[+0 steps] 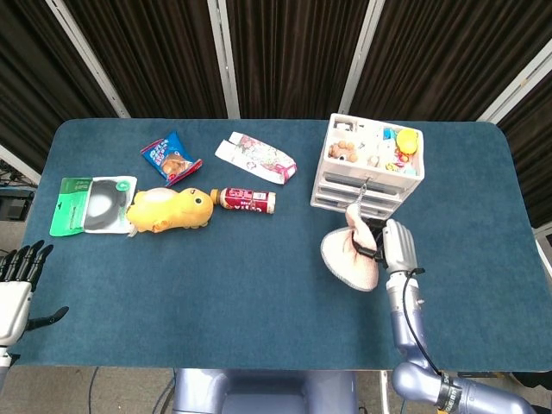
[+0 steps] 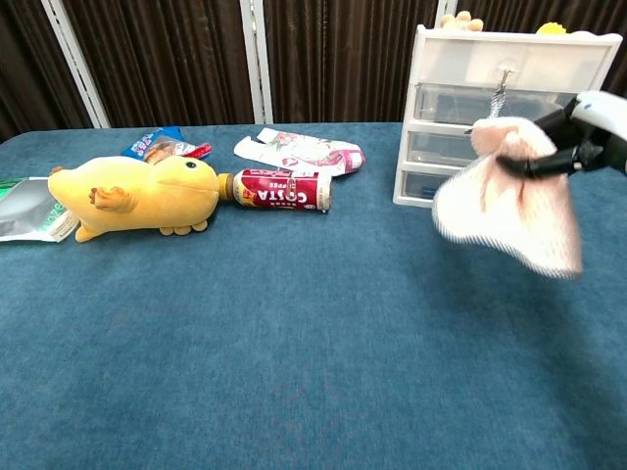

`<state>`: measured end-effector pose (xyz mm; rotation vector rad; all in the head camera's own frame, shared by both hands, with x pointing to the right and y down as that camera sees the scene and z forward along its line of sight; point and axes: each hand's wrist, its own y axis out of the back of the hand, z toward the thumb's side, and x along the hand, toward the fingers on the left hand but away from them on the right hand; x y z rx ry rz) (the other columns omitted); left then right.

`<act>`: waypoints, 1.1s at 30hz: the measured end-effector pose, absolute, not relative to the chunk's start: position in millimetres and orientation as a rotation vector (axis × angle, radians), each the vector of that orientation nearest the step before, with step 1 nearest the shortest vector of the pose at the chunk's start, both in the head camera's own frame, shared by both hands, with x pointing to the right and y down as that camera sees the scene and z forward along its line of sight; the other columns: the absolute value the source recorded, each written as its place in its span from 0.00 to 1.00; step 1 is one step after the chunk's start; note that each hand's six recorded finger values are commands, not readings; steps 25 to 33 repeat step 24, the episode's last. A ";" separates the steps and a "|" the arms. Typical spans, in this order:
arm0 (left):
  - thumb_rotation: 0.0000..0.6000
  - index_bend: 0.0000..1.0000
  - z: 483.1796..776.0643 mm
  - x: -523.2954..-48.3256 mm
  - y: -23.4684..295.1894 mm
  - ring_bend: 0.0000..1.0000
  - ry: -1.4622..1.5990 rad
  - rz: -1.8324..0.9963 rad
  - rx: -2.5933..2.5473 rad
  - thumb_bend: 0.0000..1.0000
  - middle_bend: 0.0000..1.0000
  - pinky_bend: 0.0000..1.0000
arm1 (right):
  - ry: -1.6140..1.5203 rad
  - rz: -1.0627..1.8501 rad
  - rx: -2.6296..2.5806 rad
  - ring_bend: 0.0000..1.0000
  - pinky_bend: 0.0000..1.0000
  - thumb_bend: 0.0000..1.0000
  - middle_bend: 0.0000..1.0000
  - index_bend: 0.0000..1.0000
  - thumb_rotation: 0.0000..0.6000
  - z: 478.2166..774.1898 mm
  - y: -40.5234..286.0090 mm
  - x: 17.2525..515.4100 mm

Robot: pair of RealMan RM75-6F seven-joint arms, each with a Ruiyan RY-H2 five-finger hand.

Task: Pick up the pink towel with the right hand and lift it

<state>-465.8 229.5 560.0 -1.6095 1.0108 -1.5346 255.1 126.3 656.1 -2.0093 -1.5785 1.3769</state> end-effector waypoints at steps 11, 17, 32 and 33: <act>1.00 0.00 558.0 -466.1 229.9 0.00 1.004 -1.526 -1.607 0.02 0.00 0.00 | -1.140 1.612 -1.916 0.00 0.04 0.00 0.01 0.01 1.00 651.8 165.5 285.7; 1.00 0.00 557.0 -465.9 230.3 0.00 0.994 -1.518 -1.605 0.02 0.00 0.00 | -0.996 1.632 -1.774 0.00 0.04 0.03 0.01 0.05 1.00 625.8 169.2 327.1; 1.00 0.00 556.6 -464.0 230.9 0.00 0.973 -1.504 -1.598 0.02 0.00 0.00 | -0.907 1.606 -1.666 0.00 0.05 0.03 0.00 0.01 1.00 587.6 191.0 369.5; 1.00 0.00 556.6 -464.0 230.9 0.00 0.973 -1.504 -1.598 0.02 0.00 0.00 | -0.907 1.606 -1.666 0.00 0.05 0.03 0.00 0.01 1.00 587.6 191.0 369.5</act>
